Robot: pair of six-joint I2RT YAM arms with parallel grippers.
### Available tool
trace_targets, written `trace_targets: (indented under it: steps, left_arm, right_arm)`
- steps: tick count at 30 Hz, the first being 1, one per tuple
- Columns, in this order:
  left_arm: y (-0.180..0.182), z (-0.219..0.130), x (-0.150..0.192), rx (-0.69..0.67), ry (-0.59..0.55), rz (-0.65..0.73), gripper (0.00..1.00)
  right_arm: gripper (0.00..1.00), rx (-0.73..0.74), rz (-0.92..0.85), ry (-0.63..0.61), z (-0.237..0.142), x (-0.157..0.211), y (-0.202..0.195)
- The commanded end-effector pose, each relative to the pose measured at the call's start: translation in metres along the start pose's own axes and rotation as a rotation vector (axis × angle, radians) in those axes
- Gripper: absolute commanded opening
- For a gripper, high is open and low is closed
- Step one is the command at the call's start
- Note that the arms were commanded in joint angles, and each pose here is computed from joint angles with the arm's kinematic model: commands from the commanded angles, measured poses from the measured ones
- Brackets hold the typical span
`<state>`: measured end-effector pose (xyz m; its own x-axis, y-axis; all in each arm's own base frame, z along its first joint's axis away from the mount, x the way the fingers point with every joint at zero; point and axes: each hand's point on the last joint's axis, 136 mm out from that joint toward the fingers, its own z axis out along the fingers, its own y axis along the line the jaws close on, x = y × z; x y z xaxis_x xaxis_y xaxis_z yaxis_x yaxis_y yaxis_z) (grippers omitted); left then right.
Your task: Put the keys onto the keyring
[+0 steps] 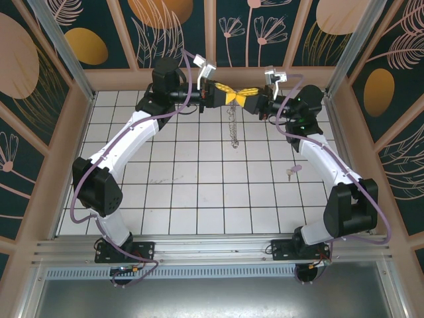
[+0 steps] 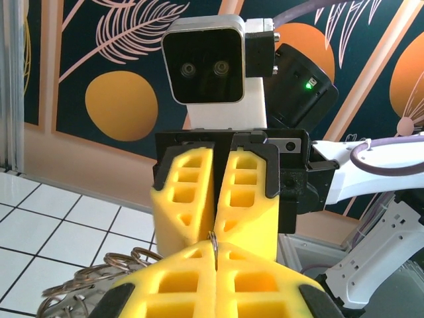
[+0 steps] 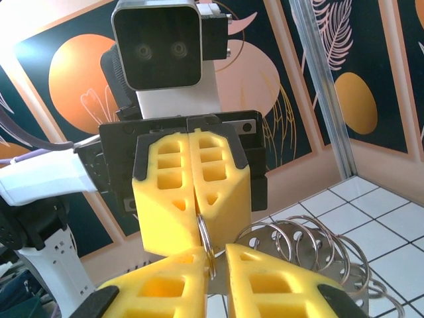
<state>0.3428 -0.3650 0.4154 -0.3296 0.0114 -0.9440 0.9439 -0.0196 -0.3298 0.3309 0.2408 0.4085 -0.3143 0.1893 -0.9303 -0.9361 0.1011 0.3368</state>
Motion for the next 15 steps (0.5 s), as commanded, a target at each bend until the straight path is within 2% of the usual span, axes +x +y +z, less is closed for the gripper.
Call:
trace_targets:
  steps: [1, 3, 7, 9, 12, 15]
  left_arm:
    - [-0.015, 0.001, -0.008, 0.060, -0.012, 0.044, 0.00]
    - [-0.016, 0.000, -0.008, 0.064, -0.013, 0.043, 0.00]
    - [-0.015, 0.000, -0.007, 0.055, -0.022, 0.037, 0.00]
    - [-0.012, -0.001, -0.012, 0.029, -0.048, 0.031, 0.14]
    - [-0.008, -0.007, -0.027, -0.049, -0.142, 0.029, 0.44]
    - [-0.010, -0.020, -0.047, -0.122, -0.274, 0.022, 0.63]
  right_arm:
    - [0.08, -0.024, -0.040, -0.034, 0.006, -0.011, 0.005]
    - [0.00, -0.031, -0.039, -0.041, 0.006, -0.013, 0.006]
    - [0.00, -0.040, -0.036, -0.068, 0.005, -0.016, 0.006]
    - [0.00, -0.030, -0.029, -0.089, 0.005, -0.017, 0.003]
    - [0.00, -0.012, -0.022, -0.129, 0.003, -0.019, -0.001]
    - [0.00, 0.004, -0.019, -0.175, 0.001, -0.023, -0.003]
